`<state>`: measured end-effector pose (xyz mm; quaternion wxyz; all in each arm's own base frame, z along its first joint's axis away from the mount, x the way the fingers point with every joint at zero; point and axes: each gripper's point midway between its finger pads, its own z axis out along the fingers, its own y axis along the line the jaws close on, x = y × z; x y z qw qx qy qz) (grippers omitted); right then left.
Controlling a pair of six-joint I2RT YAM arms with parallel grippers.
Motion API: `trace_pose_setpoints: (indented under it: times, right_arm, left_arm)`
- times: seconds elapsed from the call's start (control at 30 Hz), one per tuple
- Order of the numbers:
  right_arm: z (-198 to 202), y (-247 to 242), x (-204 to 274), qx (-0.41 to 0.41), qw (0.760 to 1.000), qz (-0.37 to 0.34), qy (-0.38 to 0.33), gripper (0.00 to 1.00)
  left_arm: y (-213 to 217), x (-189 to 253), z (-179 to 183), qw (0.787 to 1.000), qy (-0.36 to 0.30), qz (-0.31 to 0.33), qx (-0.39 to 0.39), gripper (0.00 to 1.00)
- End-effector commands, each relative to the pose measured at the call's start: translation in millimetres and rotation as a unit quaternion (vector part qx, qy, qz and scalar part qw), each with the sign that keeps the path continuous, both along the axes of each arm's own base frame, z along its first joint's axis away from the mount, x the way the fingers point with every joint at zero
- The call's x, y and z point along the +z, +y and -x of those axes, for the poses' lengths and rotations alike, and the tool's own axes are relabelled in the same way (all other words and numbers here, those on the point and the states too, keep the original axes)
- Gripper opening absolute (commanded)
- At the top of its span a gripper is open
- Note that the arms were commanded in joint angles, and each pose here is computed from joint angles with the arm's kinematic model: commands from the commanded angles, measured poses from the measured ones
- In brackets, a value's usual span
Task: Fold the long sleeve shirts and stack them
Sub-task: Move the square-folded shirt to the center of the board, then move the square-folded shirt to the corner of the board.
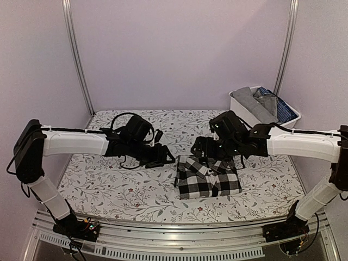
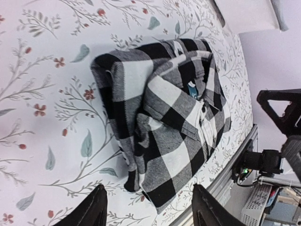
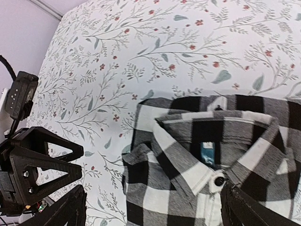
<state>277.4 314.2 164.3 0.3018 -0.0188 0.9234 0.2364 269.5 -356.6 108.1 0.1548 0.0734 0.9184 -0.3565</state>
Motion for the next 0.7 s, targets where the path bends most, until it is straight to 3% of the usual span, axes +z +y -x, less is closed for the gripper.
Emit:
trace_pose_setpoints:
  times: [0.0, 0.17, 0.33, 0.5, 0.67]
  right_arm:
    - [-13.8, 74.6, 1.6, 0.104, 0.994, -0.042, -0.011, 0.95]
    - [-23.5, 138.4, -26.2, 0.172, 0.981, -0.090, 0.022, 0.87]
    - [-27.6, 164.3, -66.6, 0.188, 0.975, -0.102, 0.063, 0.81]
    - [-29.4, 159.1, -109.9, 0.164, 0.977, -0.088, 0.105, 0.81]
    - [-24.5, 123.9, -137.8, 0.121, 0.982, -0.064, 0.128, 0.81]
  left_arm:
    - [61.8, -5.3, -22.7, 0.997, -0.003, -0.030, 0.070, 0.60]
    - [107.9, -7.8, -29.6, 0.994, -0.007, -0.040, 0.105, 0.60]
    - [131.5, -4.4, -34.6, 0.992, -0.011, -0.038, 0.120, 0.60]
    - [137.0, -4.7, -37.2, 0.992, -0.012, -0.038, 0.121, 0.60]
    - [135.3, -6.7, -37.5, 0.993, -0.009, -0.034, 0.116, 0.60]
